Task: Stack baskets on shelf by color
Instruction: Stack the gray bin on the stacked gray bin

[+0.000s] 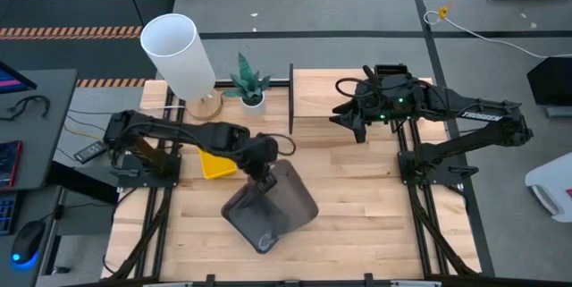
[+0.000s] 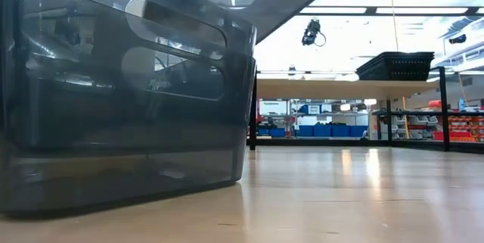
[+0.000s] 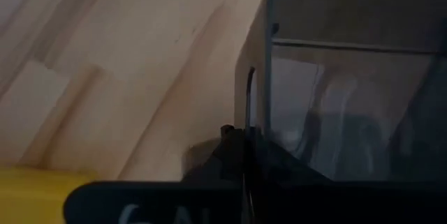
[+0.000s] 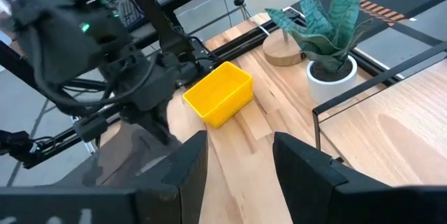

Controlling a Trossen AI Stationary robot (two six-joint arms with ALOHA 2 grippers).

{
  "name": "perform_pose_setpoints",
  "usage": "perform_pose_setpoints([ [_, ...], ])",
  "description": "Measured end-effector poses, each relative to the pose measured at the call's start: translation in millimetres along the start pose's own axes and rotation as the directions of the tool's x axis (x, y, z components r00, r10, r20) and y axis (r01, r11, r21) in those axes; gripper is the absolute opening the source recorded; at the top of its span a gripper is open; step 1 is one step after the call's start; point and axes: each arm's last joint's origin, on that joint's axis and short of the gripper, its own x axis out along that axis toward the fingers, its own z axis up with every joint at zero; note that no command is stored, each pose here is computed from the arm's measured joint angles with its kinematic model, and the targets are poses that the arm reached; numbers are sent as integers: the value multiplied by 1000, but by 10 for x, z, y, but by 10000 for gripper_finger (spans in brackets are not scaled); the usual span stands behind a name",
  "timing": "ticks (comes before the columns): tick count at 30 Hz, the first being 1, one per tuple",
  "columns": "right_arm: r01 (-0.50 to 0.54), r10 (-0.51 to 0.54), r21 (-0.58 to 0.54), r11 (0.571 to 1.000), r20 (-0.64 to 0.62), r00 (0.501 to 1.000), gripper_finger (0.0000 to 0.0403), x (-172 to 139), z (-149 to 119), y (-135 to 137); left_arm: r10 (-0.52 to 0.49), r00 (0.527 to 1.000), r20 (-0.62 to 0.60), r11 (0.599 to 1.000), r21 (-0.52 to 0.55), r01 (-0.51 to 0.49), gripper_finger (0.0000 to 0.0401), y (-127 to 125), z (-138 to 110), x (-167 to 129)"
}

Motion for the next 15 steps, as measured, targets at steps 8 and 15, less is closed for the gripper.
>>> perform_pose_setpoints([
  [8,20,-20,-6,1000,9,1000,168,0,3,-6,152,988,7,988,18,-152,8,-178,-313,-13],
  [15,20,-20,-18,1000,10,1000,168,0,4,-5,230,973,-2,972,-38,-230,8,-232,-498,-62],
])
